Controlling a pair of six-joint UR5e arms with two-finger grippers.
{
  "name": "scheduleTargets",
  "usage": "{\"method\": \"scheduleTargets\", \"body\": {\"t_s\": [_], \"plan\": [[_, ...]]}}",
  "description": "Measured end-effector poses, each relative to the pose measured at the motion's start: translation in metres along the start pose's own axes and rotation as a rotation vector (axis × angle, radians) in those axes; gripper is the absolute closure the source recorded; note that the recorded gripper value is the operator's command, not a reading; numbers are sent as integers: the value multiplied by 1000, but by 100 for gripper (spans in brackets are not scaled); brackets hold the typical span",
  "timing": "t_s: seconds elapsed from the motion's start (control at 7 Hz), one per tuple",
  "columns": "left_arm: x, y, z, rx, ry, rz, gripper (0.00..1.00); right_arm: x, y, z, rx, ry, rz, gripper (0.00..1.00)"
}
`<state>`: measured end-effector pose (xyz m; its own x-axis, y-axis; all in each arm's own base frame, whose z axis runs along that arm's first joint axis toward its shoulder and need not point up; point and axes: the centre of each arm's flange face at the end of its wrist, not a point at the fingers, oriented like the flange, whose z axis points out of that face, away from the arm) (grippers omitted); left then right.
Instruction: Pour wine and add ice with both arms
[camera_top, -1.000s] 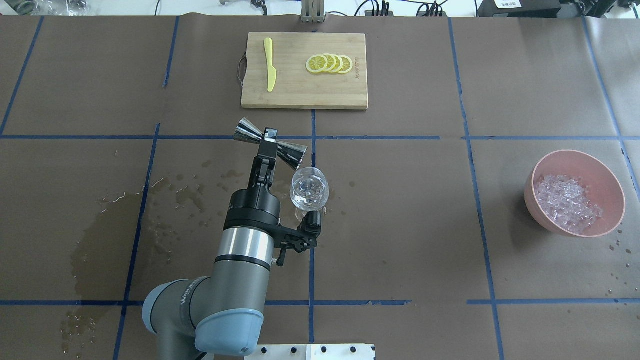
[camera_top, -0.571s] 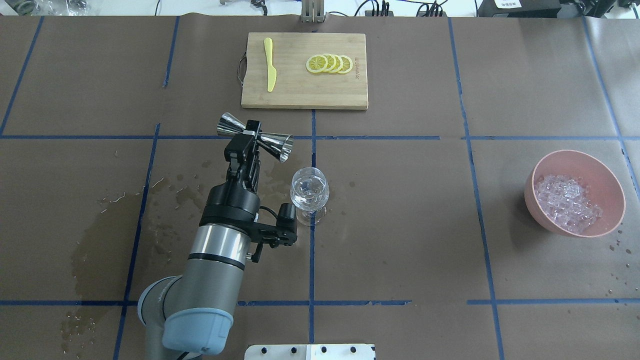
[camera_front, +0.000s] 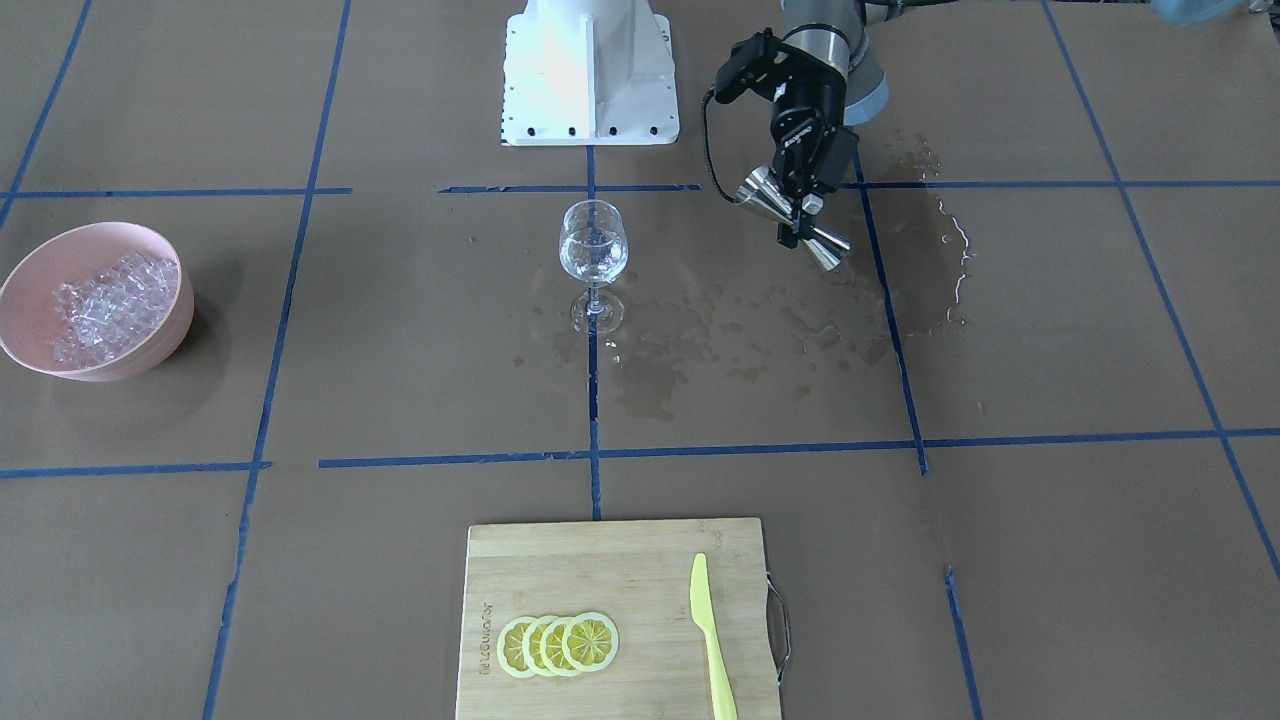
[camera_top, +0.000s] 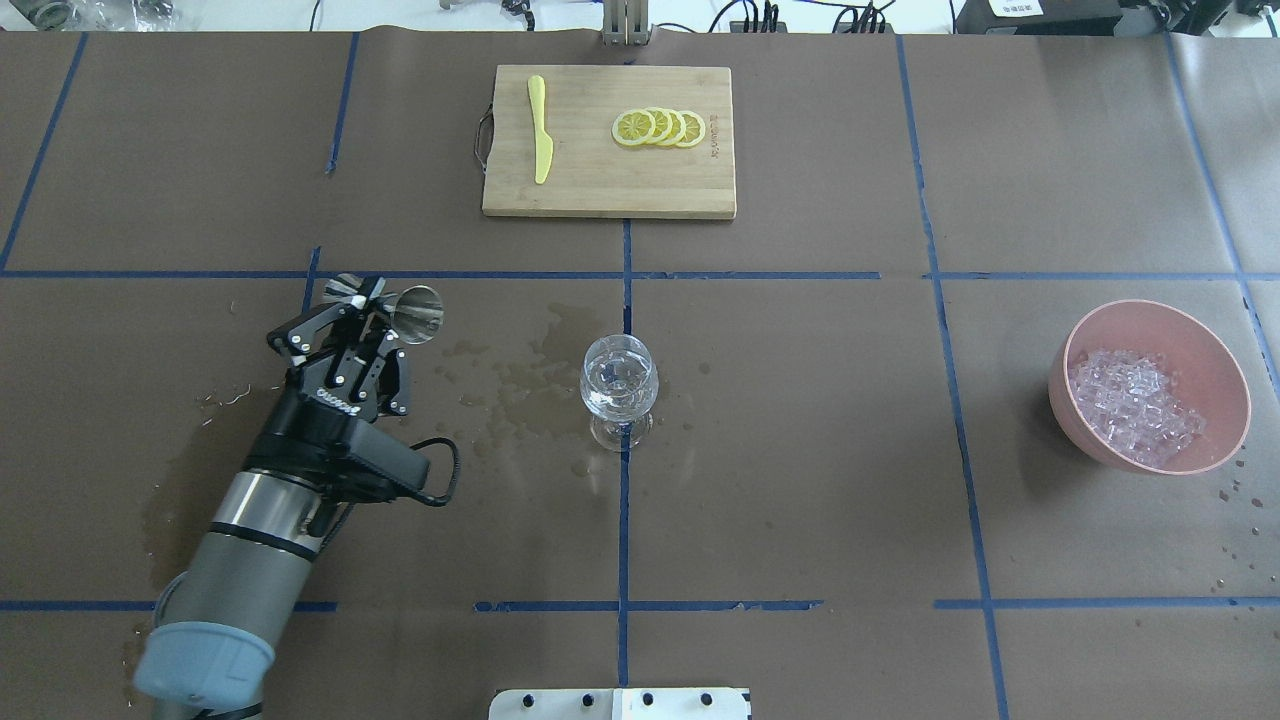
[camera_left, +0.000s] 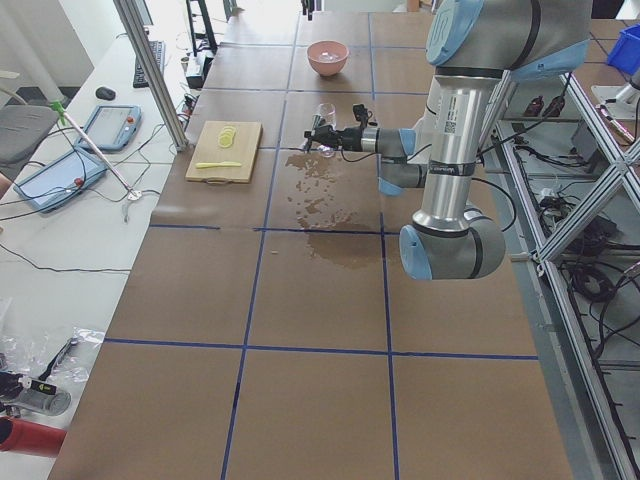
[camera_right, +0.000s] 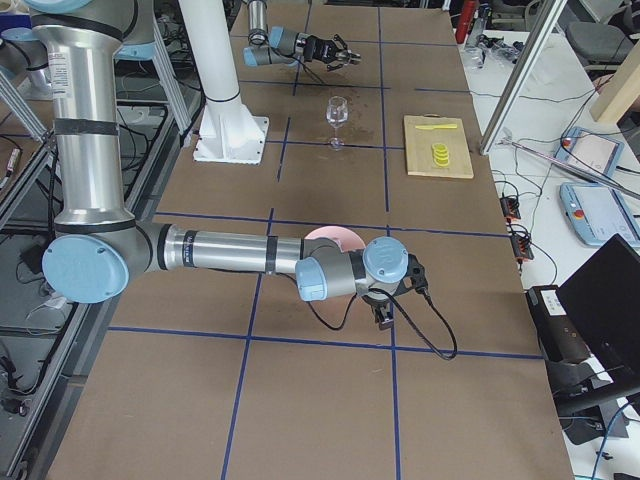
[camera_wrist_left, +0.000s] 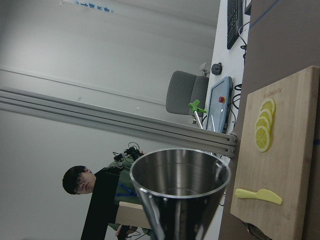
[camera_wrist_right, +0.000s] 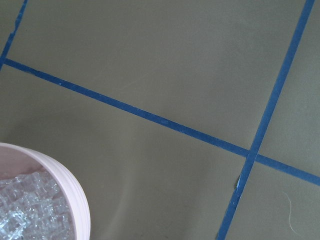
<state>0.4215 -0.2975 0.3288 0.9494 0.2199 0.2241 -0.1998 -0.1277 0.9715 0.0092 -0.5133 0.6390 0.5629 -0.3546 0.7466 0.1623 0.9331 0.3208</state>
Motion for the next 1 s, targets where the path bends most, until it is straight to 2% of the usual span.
{"method": "scheduleTargets", "body": {"t_s": [0.14,0.43,0.71,0.86,1.0], "plan": [[-16,51,-17,18,38,-109,100,-3,0,-2,5,1,-5,0],[-62,142,-54,30,102,-234,100,-13,0,-10,19,4,-22,0],[-90,188,-76,34,137,-464,100,-18,-2,-14,27,5,-31,0],[-86,208,-80,11,158,-570,100,-20,-3,-16,31,6,-33,0],[-78,225,-81,-15,177,-633,100,-23,-4,-18,36,6,-30,0]]}}
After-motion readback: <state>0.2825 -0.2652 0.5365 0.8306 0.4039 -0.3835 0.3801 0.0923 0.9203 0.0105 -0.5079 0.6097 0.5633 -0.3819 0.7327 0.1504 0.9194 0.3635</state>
